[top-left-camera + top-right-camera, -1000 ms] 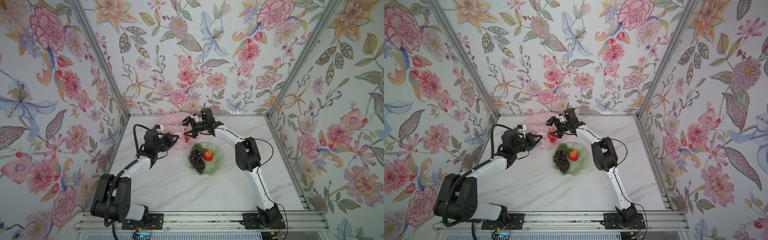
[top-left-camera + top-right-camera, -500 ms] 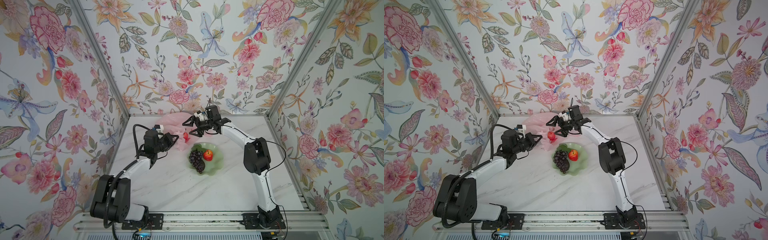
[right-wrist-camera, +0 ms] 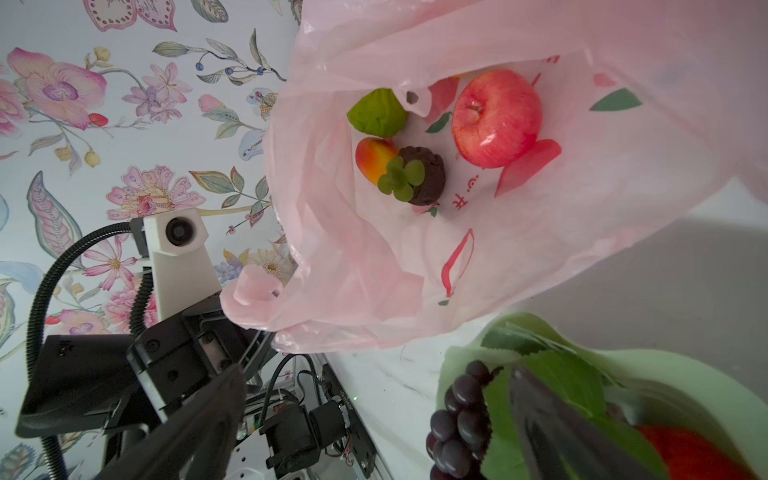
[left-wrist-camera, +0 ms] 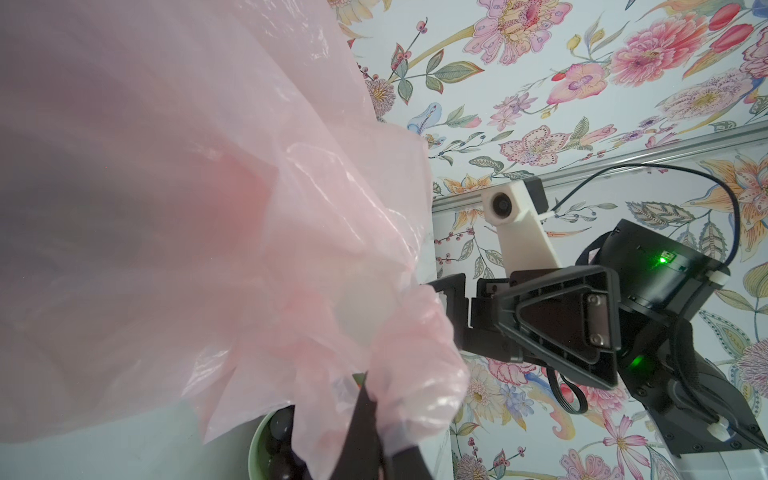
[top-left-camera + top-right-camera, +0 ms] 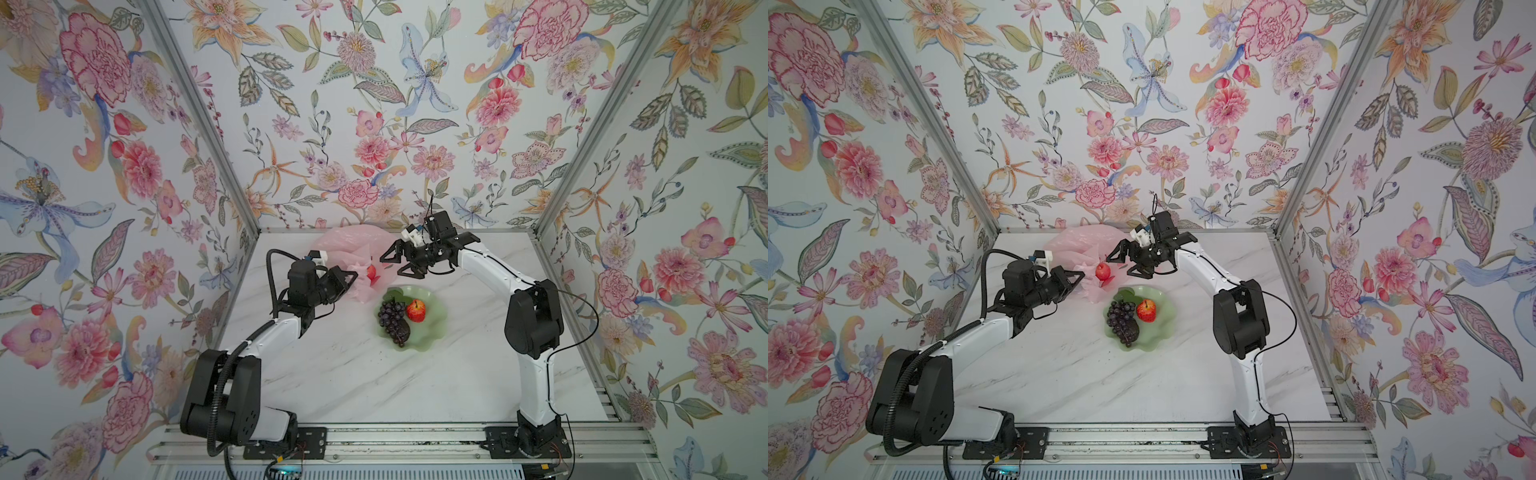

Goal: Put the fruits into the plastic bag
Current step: 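Withdraw the right gripper from the bag and move it over the dish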

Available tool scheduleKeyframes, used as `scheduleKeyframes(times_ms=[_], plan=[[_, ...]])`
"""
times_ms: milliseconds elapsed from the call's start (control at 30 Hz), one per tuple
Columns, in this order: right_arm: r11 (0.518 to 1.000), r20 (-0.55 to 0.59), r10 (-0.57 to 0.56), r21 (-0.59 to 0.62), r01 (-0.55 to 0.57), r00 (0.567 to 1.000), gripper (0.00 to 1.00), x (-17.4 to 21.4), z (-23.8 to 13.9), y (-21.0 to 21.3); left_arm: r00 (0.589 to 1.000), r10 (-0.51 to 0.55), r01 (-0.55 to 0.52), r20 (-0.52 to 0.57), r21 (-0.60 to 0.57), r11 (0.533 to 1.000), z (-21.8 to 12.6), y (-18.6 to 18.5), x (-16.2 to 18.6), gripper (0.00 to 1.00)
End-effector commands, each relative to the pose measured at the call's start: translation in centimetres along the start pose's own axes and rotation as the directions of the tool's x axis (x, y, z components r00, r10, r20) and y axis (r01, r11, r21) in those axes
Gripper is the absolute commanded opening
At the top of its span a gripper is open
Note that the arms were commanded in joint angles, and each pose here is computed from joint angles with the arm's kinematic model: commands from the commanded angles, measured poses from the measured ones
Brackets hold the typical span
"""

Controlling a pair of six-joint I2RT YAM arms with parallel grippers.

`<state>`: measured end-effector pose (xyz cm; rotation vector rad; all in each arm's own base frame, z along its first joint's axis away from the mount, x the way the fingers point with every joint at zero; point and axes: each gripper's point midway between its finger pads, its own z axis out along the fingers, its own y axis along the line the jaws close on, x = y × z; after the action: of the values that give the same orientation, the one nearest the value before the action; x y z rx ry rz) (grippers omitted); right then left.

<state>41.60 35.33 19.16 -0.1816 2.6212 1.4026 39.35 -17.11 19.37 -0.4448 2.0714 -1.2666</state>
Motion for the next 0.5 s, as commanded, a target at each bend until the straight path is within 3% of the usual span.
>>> scheduleKeyframes(times_ms=[0, 467], plan=[[0.997, -0.010, -0.038, 0.063, 0.038, 0.999, 0.99, 1.3, -1.7, -0.9, 1.000, 0.017, -0.017, 0.003, -0.003, 1.000, -0.2, 0.1, 0.0, 0.00], [0.976, -0.032, -0.061, 0.207, 0.066, 0.998, 0.99, 3.4, -4.9, -3.9, 1.000, 0.006, -0.006, 0.000, -0.022, 1.000, -0.3, 0.8, 0.5, 0.00]])
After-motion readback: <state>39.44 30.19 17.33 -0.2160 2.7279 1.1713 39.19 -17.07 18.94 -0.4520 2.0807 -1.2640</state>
